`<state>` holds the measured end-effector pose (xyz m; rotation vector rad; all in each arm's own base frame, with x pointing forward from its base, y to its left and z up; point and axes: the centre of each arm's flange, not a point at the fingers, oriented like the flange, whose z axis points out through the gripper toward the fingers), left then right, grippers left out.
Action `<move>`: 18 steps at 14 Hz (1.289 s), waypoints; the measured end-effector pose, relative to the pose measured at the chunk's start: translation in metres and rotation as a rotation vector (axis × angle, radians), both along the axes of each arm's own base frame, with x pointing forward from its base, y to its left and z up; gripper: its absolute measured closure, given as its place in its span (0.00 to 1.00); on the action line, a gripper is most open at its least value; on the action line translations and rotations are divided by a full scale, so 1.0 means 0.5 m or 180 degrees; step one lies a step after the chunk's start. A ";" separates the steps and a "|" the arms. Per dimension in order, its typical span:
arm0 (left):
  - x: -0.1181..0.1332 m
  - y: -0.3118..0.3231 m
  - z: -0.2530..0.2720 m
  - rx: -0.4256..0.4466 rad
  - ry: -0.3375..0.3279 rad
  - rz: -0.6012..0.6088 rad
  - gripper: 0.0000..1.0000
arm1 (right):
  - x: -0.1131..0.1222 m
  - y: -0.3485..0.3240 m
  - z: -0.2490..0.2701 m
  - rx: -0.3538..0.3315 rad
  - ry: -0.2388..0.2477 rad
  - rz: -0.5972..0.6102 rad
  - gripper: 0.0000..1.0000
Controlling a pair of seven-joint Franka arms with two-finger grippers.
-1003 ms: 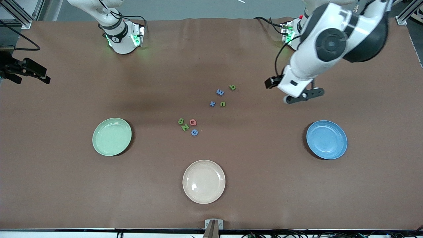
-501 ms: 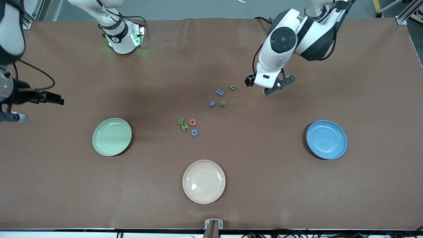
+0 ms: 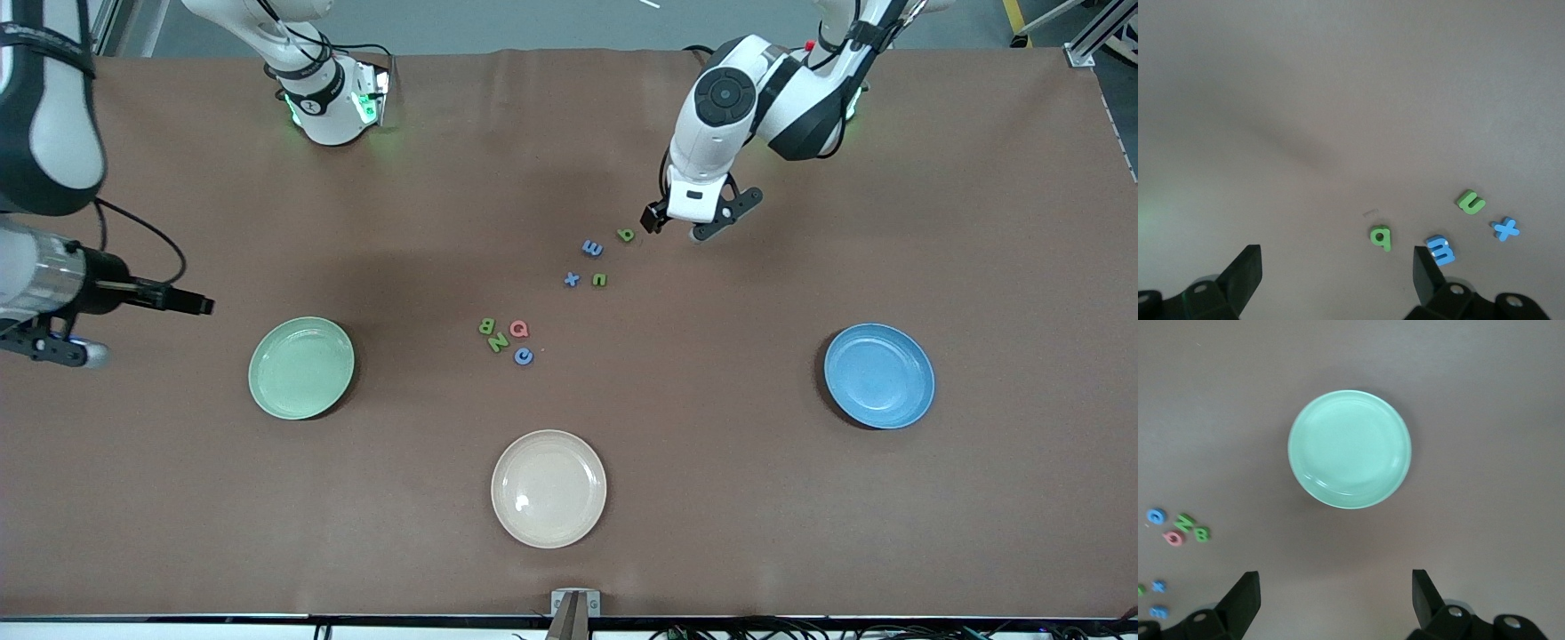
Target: Sort upper and lower case letters into plates
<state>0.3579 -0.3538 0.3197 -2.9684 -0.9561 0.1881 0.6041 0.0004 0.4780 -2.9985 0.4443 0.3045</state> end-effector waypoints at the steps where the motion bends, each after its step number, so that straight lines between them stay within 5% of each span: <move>1: -0.013 -0.009 -0.017 -0.0022 0.0007 0.0019 0.00 | 0.006 0.040 -0.013 -0.0015 -0.0013 -0.0095 0.00; 7: -0.056 -0.054 -0.108 -0.0153 0.0135 0.0106 0.03 | 0.033 0.296 -0.133 -0.0166 -0.0118 -0.0486 0.00; 10: -0.090 -0.078 -0.147 0.0042 0.0038 0.0024 0.03 | 0.029 0.421 -0.209 -0.0204 -0.0184 -0.0572 0.00; 18: -0.063 -0.117 -0.208 0.0027 -0.0021 0.0443 0.06 | -0.032 0.691 -0.420 -0.0202 -0.0413 -0.0659 0.00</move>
